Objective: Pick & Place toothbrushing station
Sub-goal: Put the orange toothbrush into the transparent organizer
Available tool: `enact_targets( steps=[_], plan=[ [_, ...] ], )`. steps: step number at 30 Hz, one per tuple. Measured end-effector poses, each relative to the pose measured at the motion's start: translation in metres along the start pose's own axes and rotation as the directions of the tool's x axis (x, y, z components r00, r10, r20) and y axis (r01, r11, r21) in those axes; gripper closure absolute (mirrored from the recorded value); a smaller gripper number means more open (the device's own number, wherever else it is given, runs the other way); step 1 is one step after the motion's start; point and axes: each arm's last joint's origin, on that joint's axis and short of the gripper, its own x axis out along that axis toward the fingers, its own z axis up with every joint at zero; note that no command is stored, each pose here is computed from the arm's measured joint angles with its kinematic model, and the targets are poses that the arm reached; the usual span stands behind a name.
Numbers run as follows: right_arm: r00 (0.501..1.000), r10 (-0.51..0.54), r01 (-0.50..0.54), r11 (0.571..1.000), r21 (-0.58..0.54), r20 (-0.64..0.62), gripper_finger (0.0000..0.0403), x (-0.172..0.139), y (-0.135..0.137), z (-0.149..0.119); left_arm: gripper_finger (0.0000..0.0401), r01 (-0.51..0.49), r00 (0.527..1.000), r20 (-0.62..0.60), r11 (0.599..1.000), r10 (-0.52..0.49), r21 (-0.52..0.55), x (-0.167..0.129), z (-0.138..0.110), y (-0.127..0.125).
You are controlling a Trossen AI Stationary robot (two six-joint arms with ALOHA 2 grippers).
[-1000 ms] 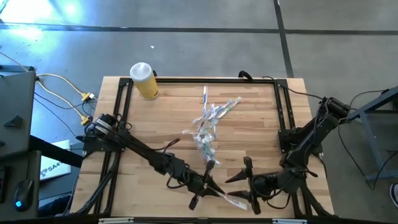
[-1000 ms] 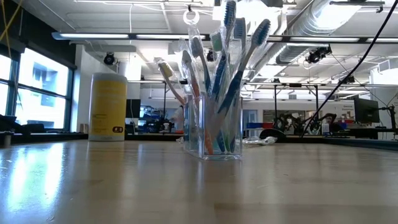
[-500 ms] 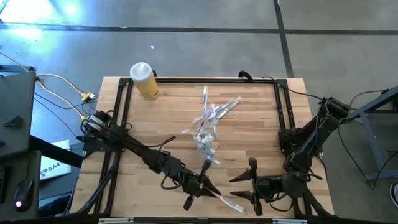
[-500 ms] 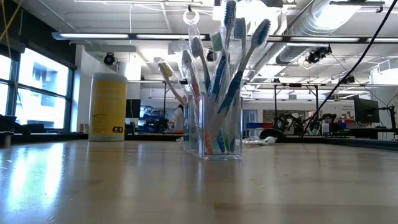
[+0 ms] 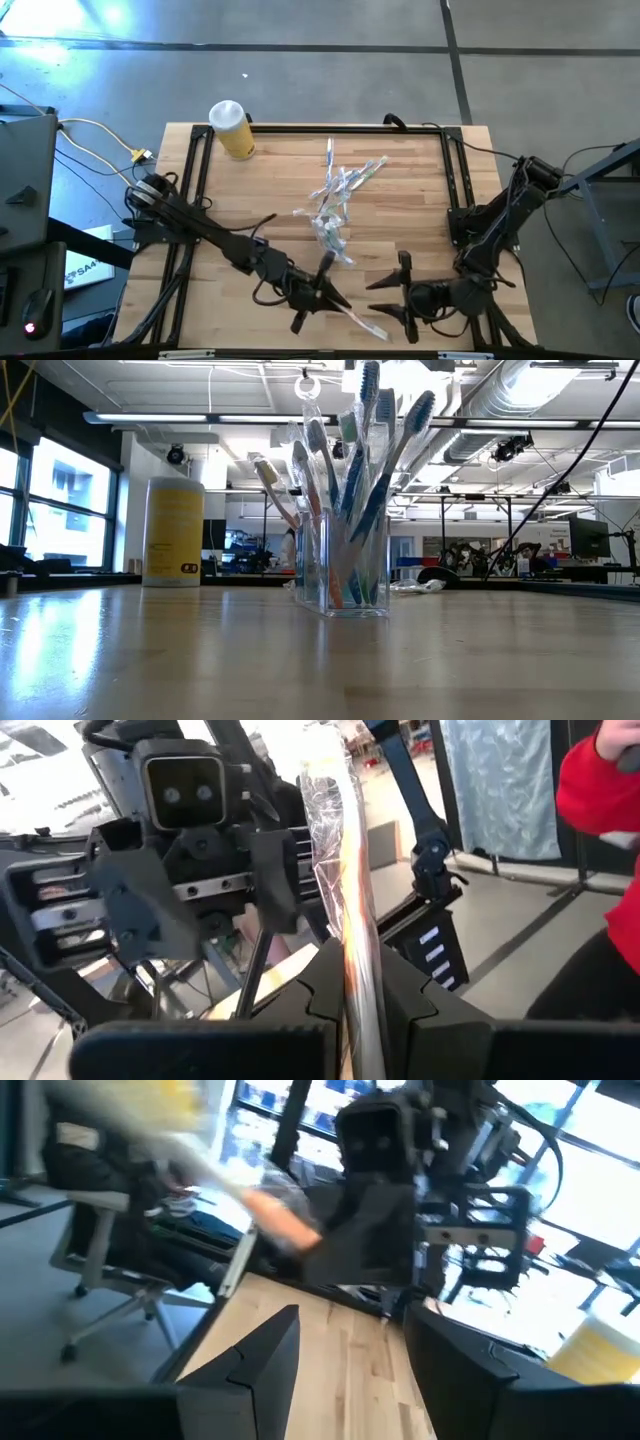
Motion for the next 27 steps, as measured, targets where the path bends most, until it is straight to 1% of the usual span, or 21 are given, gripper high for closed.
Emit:
enact_targets(
  steps=[5, 7, 9, 11, 15, 20, 27],
  plan=[
    [1.0, -0.027, 0.026, 0.998, 0.054, 0.011, 0.0229, 0.006, -0.007, 0.001, 0.0386, 0.011, 1.0, -0.013, 1.0, -0.011, 0.0, -0.001, 0.001, 0.0],
    [0.998, 0.057, -0.058, 0.997, 0.047, 0.035, 0.0229, 0.006, -0.005, 0.002, 0.0386, 0.012, 1.0, -0.01, 1.0, -0.012, -0.008, -0.001, 0.001, 0.0],
    [0.984, 0.166, -0.166, 0.986, 0.003, 0.067, 0.0229, 0.005, -0.001, 0.003, 0.0386, 0.013, 1.0, -0.01, 1.0, -0.013, -0.018, -0.001, 0.001, 0.0],
    [0.971, 0.218, -0.217, 0.976, -0.017, 0.104, 0.0229, 0.003, 0.002, 0.006, 0.0386, 0.004, 1.0, 0.001, 1.0, -0.004, -0.02, -0.001, 0.002, 0.001],
    [0.965, 0.229, -0.223, 0.973, -0.057, 0.13, 0.0229, -0.001, 0.006, 0.01, 0.0386, -0.037, 0.999, 0.027, 0.998, 0.038, -0.042, -0.002, 0.005, 0.003],
    [0.964, 0.21, -0.195, 0.976, -0.099, 0.166, 0.0229, 0.001, 0.002, 0.013, 0.0386, -0.068, 0.998, 0.011, 0.994, 0.069, -0.085, -0.002, 0.005, 0.004],
    [0.97, 0.157, -0.145, 0.986, -0.077, 0.186, 0.0229, 0.01, -0.009, 0.014, 0.0386, -0.076, 0.997, 0.003, 0.994, 0.077, -0.075, -0.002, 0.004, 0.004]
  ],
)
